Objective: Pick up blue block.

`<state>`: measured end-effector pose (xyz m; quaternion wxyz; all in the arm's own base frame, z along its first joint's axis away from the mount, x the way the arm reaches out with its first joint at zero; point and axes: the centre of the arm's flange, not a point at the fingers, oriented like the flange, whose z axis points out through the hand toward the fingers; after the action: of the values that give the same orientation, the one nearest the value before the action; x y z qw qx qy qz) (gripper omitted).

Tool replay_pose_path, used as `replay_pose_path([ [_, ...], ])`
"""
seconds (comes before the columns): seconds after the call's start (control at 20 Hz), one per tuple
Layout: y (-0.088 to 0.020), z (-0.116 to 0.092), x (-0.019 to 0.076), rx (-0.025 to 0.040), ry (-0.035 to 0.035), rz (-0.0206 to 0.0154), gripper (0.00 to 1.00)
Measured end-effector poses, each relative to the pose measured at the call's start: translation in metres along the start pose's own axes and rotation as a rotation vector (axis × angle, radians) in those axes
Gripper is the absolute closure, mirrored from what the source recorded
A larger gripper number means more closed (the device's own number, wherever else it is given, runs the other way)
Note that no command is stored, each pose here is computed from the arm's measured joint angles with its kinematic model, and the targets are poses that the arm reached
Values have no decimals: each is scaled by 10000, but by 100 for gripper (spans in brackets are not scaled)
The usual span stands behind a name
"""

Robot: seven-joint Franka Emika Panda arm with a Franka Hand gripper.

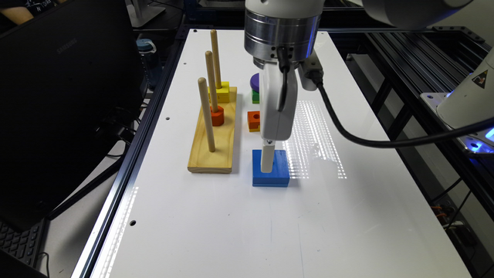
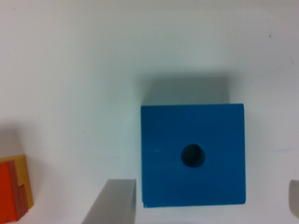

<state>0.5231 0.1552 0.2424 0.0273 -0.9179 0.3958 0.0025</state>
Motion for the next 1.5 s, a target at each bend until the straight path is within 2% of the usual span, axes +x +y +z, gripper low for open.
replay_pose_path([
  [0.15, -8, 20, 7, -18, -15, -11, 0],
  [0.25, 0, 95, 8, -65, -69, -17, 0],
  [0.4, -18, 201, 34, -63, -116, -30, 0],
  [0.75, -41, 214, 49, -52, -116, -42, 0],
  [0.95, -34, 276, 48, -122, -161, -57, 0],
  [1.15, -34, 278, 49, -126, -160, -57, 0],
  [1.25, -29, 308, 48, -153, -188, -57, 0],
  [1.5, -23, 381, 56, -125, -209, -48, 0],
])
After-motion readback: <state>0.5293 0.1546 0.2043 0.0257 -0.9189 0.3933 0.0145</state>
